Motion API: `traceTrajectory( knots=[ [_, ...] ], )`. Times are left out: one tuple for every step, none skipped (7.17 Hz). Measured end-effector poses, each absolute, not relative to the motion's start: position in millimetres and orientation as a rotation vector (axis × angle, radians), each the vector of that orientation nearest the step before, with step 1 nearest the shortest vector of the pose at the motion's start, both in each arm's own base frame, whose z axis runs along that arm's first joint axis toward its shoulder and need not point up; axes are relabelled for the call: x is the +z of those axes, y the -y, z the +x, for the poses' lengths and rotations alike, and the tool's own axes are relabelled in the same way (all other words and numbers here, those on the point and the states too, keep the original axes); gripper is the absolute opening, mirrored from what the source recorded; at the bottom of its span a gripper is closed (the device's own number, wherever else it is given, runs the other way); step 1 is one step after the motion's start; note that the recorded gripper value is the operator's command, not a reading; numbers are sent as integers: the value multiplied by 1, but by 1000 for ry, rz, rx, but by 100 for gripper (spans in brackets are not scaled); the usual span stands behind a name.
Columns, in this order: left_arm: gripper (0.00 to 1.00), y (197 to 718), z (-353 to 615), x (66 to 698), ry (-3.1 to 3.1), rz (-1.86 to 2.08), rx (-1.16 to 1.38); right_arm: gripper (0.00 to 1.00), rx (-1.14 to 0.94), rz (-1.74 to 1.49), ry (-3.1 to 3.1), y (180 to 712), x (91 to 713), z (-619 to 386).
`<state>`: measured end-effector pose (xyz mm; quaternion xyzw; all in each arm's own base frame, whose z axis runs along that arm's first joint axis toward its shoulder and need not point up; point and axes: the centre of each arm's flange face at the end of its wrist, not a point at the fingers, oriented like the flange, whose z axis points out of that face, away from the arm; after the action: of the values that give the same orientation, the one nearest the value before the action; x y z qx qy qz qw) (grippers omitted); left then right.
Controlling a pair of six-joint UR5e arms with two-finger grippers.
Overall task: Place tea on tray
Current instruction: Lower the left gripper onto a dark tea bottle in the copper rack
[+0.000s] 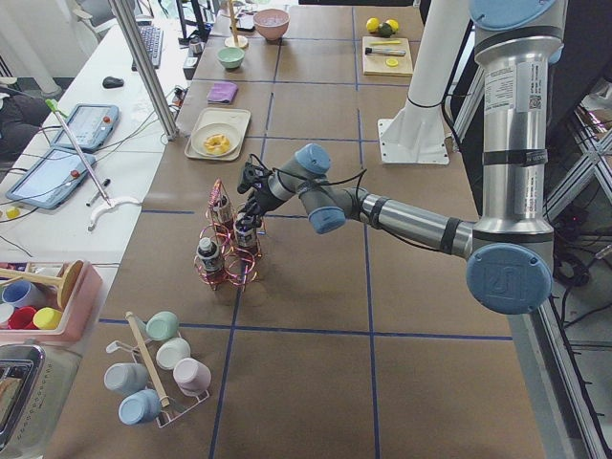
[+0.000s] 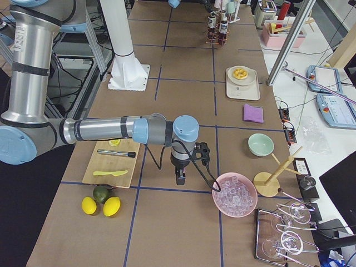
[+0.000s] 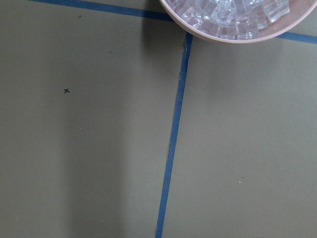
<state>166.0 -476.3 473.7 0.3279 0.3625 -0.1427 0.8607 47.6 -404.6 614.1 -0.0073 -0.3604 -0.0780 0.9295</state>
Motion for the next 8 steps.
traceTrajectory(
  knots=[
    [0, 475, 165, 469, -766, 696, -277, 100, -160, -15, 738, 405, 614, 48],
    [0, 475, 161, 462, -771, 711, -244, 100, -159, -15, 738, 405, 614, 48],
    [0, 477, 152, 455, -772, 728, -228, 100, -159, -15, 738, 405, 614, 48],
    [0, 482, 138, 451, -776, 736, -228, 100, -159, -15, 738, 405, 614, 48],
    [0, 486, 117, 448, -790, 736, -240, 100, -159, -15, 738, 405, 614, 48],
    [0, 490, 96, 444, -809, 733, -244, 100, -159, -14, 738, 405, 613, 48],
    [0, 491, 77, 438, -835, 728, -233, 100, -159, -13, 738, 405, 613, 48],
    [0, 487, 64, 426, -868, 715, -219, 100, -160, -12, 738, 405, 612, 48]
  ],
)
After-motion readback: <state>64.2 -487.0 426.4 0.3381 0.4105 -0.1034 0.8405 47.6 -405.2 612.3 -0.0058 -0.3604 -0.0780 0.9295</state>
